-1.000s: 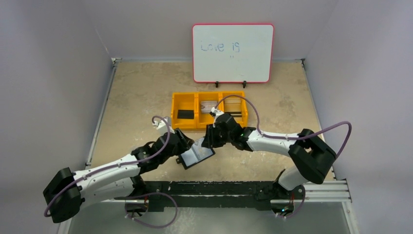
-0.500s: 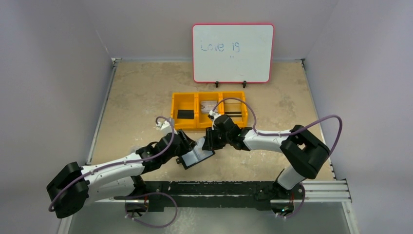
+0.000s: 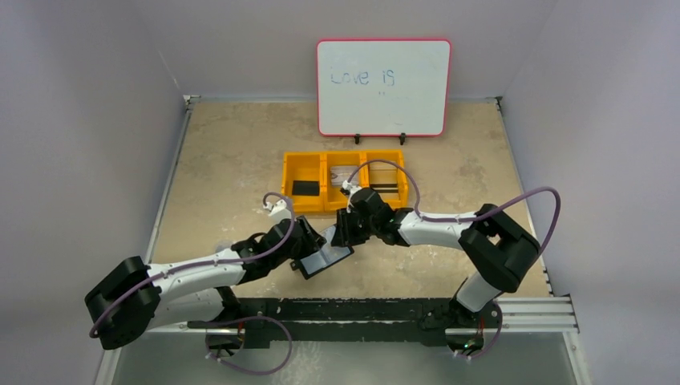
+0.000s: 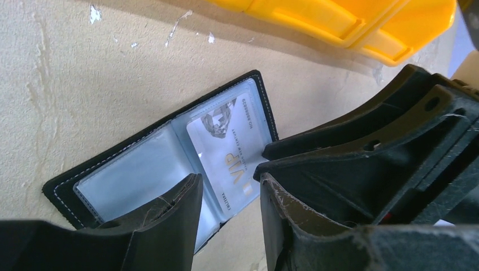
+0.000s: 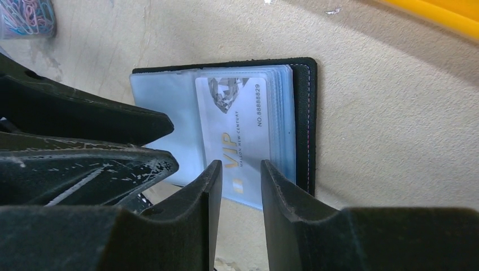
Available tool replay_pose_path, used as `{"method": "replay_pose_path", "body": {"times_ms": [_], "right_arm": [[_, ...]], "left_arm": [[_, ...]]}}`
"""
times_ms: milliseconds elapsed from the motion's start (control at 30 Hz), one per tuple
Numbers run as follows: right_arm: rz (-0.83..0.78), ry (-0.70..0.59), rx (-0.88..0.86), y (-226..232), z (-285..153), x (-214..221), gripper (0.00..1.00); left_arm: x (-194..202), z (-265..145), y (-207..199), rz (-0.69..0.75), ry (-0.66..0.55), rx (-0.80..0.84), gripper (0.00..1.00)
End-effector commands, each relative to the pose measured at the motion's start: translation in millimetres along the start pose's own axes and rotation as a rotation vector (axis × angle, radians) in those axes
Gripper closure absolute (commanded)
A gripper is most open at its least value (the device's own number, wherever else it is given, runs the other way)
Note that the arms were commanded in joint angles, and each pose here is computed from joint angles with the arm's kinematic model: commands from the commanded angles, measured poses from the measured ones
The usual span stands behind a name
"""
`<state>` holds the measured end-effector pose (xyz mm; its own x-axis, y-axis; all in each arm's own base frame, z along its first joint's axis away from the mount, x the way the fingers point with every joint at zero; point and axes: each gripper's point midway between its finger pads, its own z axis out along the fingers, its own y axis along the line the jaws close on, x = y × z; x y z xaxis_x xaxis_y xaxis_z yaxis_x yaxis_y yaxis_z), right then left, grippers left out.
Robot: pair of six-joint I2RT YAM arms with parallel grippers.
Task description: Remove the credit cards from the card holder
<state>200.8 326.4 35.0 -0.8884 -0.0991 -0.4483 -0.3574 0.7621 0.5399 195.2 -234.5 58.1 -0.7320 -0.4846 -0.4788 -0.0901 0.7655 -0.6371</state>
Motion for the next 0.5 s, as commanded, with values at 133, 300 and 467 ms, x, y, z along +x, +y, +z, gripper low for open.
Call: {"method": "replay_pose_path", "body": {"times_ms": [133, 300, 467], "right_arm": [[-0.028, -0.056, 0.042, 2.6, -10.5, -22.1, 0.65], [-0.05, -0.036, 0.08, -2.1, -7.8, -23.3, 0.65], [-0.052, -0.002, 0.04, -0.2, -0.7, -13.9, 0.67]], "left_arm": [[9.0, 2.3, 7.0, -0.01, 0.02, 0.009, 0.58], [13.3, 4.2, 17.9, 0.003, 0.03, -0.029, 0.58], [14.2, 4.1, 20.1, 0.004, 0.03, -0.029, 0.58]]}}
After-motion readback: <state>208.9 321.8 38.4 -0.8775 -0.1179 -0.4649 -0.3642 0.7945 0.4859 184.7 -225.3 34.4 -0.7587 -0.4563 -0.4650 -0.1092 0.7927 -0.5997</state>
